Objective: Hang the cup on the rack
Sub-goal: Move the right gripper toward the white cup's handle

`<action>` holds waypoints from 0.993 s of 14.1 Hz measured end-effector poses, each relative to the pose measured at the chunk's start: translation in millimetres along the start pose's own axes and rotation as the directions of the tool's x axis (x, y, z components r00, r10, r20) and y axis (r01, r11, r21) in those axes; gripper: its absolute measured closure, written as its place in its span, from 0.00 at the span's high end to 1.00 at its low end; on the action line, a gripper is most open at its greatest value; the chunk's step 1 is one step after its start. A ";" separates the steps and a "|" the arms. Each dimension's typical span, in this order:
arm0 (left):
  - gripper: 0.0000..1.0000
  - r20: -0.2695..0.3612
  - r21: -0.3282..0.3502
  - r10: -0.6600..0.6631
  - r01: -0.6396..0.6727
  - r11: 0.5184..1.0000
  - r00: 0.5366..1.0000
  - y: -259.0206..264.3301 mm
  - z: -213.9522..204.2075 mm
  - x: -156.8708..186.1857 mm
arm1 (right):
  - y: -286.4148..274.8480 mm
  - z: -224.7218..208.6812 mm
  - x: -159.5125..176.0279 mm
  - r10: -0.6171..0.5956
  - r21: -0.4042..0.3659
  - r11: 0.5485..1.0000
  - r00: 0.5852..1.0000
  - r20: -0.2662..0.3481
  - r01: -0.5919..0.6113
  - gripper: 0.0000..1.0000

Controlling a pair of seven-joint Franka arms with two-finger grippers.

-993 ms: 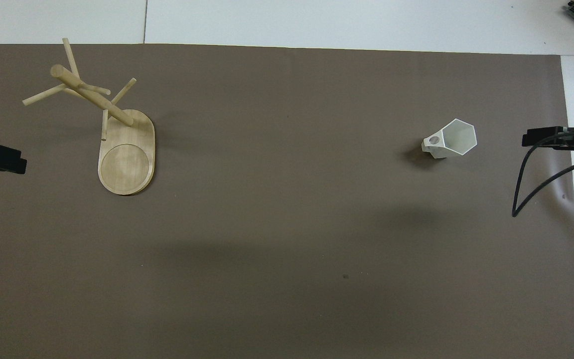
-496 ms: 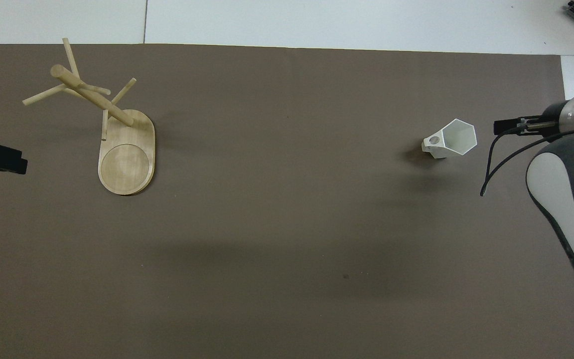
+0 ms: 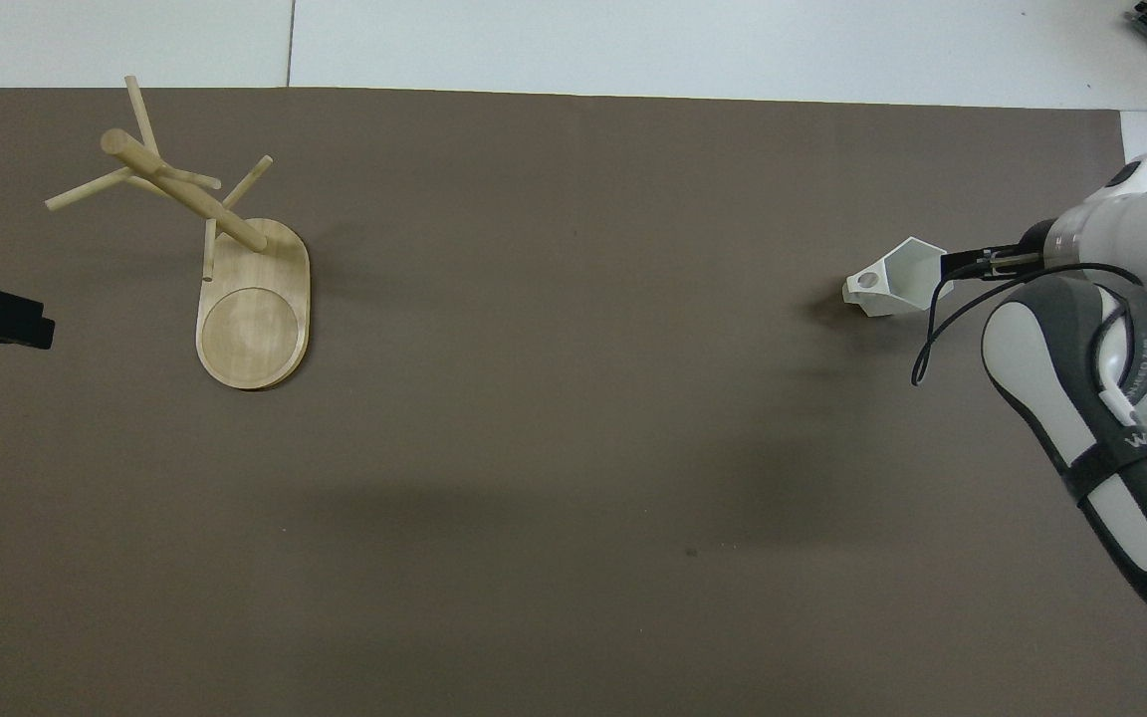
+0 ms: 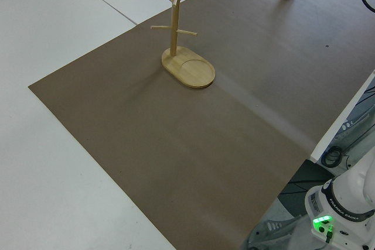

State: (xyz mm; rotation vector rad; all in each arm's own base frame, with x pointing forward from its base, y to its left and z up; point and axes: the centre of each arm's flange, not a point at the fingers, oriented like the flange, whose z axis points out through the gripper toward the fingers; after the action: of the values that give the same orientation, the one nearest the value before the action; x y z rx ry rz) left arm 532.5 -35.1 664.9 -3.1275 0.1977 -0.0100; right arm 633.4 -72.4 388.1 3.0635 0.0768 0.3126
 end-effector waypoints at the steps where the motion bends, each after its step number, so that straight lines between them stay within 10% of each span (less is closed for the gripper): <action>1: 1.00 0.002 0.000 0.000 0.000 1.000 1.000 0.0 1.0 -0.2 | -1.2 3.8 -2.4 -0.001 0.001 1.000 1.000 0.002 0.001 1.00; 8: 1.00 0.006 0.000 0.010 -0.010 1.000 1.000 5.2 3.4 -1.0 | -7.9 30.0 -11.0 0.011 0.005 1.000 1.000 0.022 -0.011 0.96; 14: 1.00 0.004 0.000 0.012 -0.012 1.000 1.000 6.5 2.8 -1.2 | -10.1 30.6 -10.0 0.014 0.006 1.000 1.000 0.016 -0.014 0.67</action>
State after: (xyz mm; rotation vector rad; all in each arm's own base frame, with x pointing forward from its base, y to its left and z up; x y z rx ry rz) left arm 530.5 -41.3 661.9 -3.1259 0.2166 -0.0031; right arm 629.4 -64.6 355.5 3.0734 0.0552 0.2887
